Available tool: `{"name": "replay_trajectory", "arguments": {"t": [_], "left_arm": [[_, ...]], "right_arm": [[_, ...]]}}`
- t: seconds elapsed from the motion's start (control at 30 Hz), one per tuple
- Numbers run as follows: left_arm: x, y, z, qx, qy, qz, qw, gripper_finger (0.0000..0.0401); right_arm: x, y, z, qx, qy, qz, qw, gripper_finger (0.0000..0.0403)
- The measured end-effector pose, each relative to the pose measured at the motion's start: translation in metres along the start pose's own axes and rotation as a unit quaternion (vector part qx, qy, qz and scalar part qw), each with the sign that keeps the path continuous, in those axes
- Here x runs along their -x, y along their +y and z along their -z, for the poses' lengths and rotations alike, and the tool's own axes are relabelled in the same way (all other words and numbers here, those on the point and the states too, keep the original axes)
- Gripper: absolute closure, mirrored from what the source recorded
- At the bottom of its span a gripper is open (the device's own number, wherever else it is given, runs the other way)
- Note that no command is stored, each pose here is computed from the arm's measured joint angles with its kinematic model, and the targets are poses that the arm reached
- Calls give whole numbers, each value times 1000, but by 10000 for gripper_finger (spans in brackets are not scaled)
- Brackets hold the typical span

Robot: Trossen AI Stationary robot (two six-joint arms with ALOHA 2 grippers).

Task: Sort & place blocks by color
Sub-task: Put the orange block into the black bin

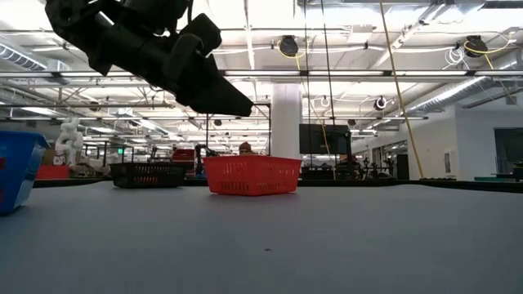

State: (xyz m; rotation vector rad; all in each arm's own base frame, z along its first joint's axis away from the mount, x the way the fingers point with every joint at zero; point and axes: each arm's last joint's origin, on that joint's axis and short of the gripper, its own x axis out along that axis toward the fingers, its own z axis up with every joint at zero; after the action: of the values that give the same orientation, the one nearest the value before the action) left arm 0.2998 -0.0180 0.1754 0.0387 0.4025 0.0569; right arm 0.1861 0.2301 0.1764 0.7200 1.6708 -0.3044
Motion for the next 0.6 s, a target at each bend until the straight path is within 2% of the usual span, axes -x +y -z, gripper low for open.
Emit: {"name": "replay_trajectory", "arguments": {"t": [0.2, 0.6], "left_arm": [[0, -4, 0, -2, 1, 6, 1000, 171], [1, -7, 0, -1, 1, 11, 1000, 171]], "right_arm": [[-6, -6, -2, 8, -7, 41, 999, 188], [-27, -6, -7, 22, -1, 78, 997, 188]]}}
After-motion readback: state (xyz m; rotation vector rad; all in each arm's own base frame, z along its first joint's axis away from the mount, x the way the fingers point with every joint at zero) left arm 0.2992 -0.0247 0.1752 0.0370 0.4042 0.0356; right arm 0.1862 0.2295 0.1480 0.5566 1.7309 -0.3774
